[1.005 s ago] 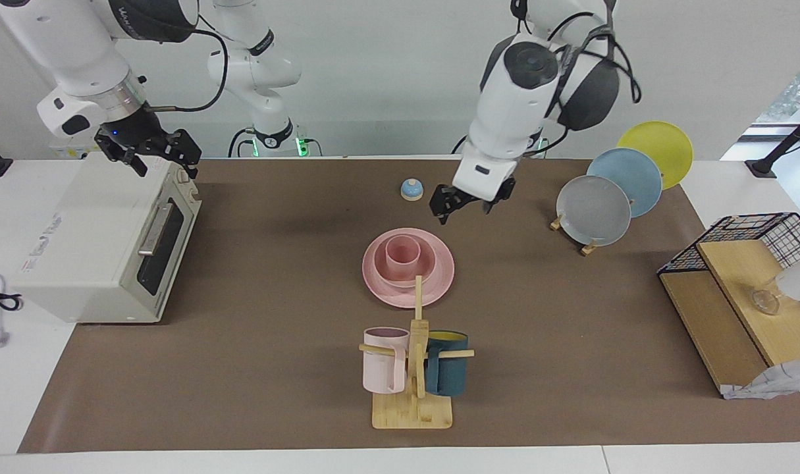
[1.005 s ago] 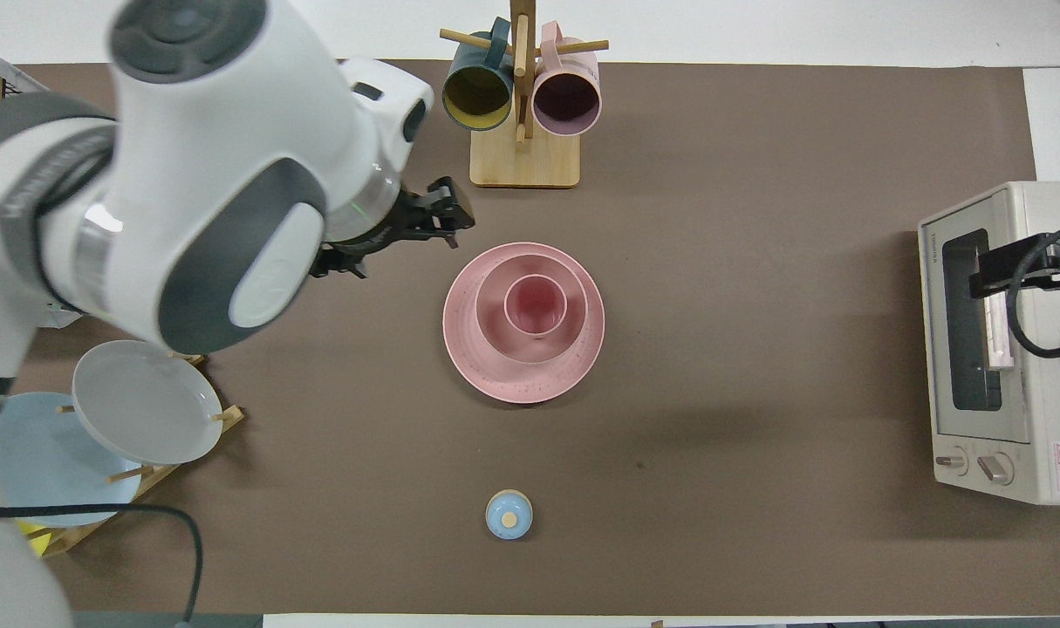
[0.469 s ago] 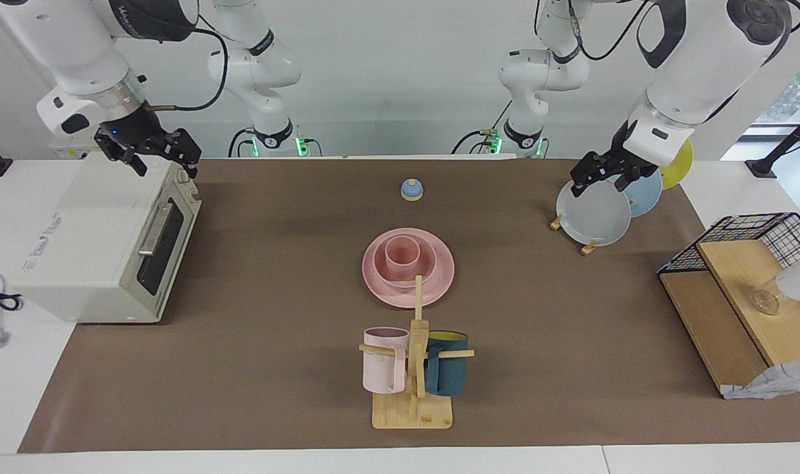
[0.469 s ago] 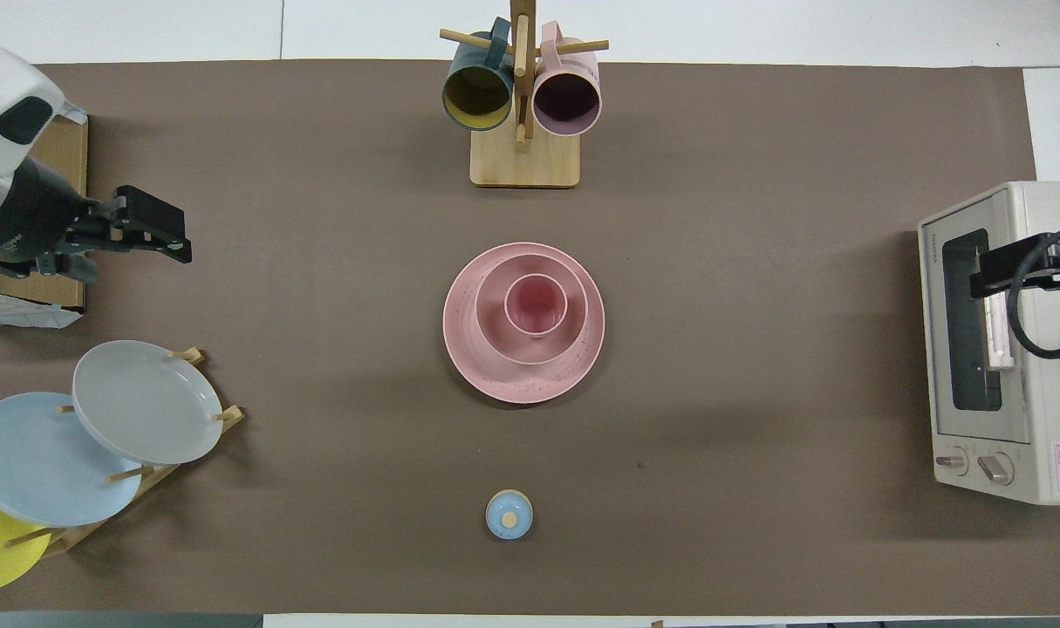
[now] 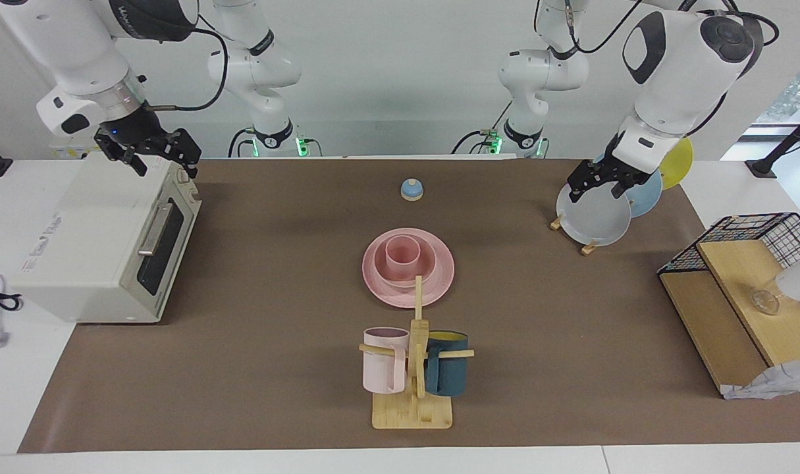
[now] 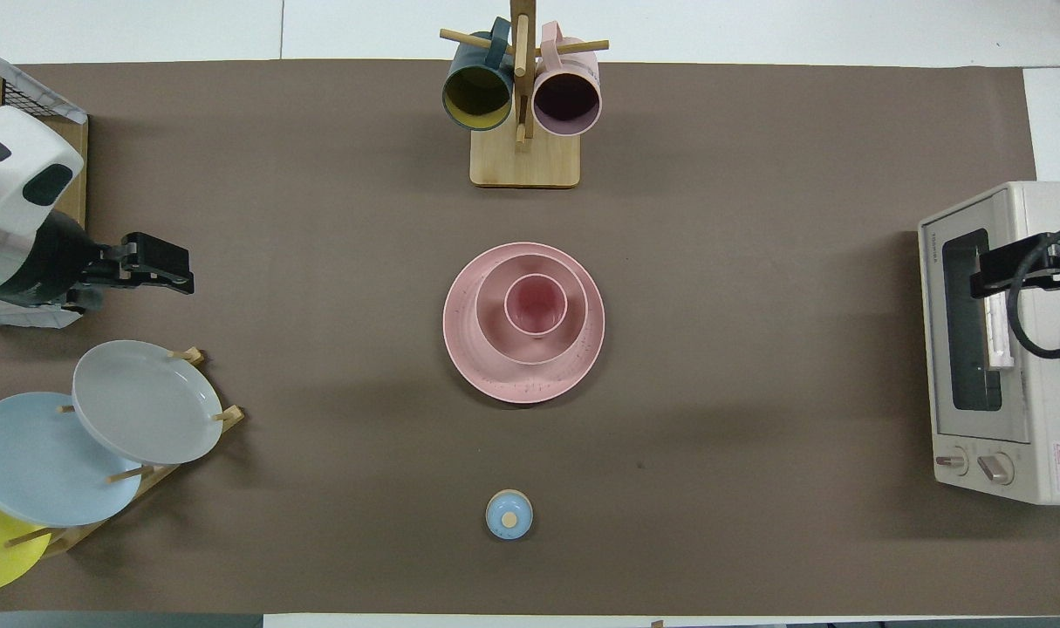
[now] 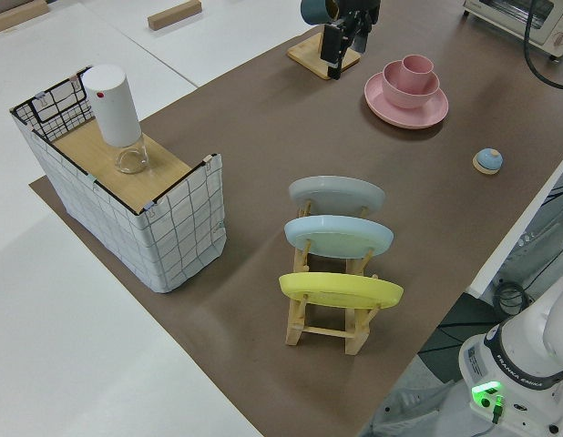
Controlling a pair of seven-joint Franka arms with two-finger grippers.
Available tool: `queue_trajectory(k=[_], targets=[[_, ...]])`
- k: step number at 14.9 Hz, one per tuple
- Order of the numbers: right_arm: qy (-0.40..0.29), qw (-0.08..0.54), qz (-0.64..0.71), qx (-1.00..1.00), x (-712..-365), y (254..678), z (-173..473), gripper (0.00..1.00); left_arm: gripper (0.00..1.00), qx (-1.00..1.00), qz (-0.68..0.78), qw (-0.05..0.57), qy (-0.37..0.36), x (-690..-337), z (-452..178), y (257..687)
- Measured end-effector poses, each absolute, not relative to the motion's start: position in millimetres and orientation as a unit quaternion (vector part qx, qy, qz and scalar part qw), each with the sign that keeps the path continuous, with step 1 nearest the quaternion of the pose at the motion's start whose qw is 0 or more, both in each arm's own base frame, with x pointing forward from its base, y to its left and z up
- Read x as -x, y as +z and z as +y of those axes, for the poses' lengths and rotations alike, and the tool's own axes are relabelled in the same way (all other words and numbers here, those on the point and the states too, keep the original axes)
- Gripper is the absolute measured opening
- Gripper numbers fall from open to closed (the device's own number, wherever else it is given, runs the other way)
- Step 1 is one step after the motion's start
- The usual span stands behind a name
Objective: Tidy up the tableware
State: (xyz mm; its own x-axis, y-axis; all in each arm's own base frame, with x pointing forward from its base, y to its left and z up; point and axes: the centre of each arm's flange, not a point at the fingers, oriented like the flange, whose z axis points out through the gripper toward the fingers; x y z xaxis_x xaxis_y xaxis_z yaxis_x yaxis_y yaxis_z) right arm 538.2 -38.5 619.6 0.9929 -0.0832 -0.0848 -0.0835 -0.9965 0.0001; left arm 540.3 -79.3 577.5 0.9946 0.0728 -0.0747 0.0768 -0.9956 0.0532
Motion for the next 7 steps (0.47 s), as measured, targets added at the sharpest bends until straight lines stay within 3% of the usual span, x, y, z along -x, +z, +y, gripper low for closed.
queue_trajectory(k=[7], targets=[[0.042, 0.002, 0.042, 0.998, -538.2, 619.6, -38.5, 1.0, 1.0, -0.998, 0.024, -0.004, -0.054, -515.1, -64.1, 628.4]])
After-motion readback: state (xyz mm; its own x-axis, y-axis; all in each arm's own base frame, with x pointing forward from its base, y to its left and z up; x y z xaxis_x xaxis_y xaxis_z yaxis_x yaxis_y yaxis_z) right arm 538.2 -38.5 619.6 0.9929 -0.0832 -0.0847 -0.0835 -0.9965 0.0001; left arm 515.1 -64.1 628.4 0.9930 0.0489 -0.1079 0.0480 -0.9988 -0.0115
